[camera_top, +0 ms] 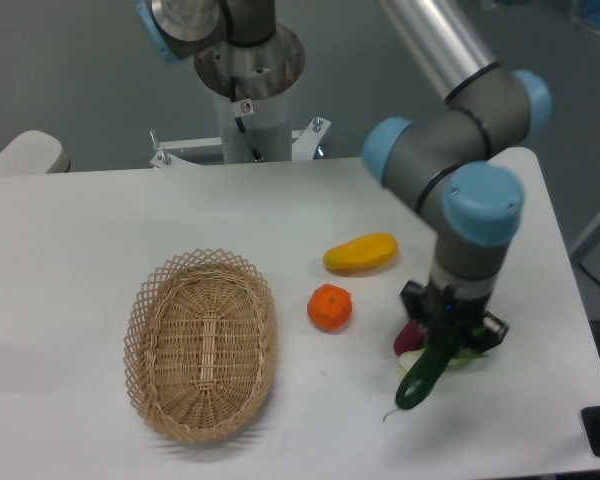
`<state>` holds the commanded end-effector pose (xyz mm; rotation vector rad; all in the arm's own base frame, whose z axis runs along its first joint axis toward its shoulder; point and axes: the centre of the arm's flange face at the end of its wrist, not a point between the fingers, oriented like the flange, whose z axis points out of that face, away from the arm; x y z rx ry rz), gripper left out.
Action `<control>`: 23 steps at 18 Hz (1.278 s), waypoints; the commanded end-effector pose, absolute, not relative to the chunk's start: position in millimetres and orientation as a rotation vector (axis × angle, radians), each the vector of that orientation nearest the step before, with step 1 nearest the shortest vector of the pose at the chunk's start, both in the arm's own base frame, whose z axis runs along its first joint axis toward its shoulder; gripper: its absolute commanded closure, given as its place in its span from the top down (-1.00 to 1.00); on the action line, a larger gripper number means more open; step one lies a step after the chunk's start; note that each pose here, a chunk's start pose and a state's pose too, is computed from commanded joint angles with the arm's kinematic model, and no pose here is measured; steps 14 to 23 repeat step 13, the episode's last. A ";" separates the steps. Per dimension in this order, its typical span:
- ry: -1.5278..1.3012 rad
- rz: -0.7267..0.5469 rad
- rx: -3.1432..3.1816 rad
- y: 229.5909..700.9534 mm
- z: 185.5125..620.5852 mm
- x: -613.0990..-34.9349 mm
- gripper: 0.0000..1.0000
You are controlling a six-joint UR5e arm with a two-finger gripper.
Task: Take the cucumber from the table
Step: 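Lift the held cucumber up off the table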
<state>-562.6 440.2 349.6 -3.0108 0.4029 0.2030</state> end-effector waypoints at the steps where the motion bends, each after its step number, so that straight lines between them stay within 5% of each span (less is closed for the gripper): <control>1: 0.464 0.186 -3.013 421.0 354.8 -571.4 -0.72; 23: 0.532 0.182 -3.012 395.4 365.9 -579.6 -0.72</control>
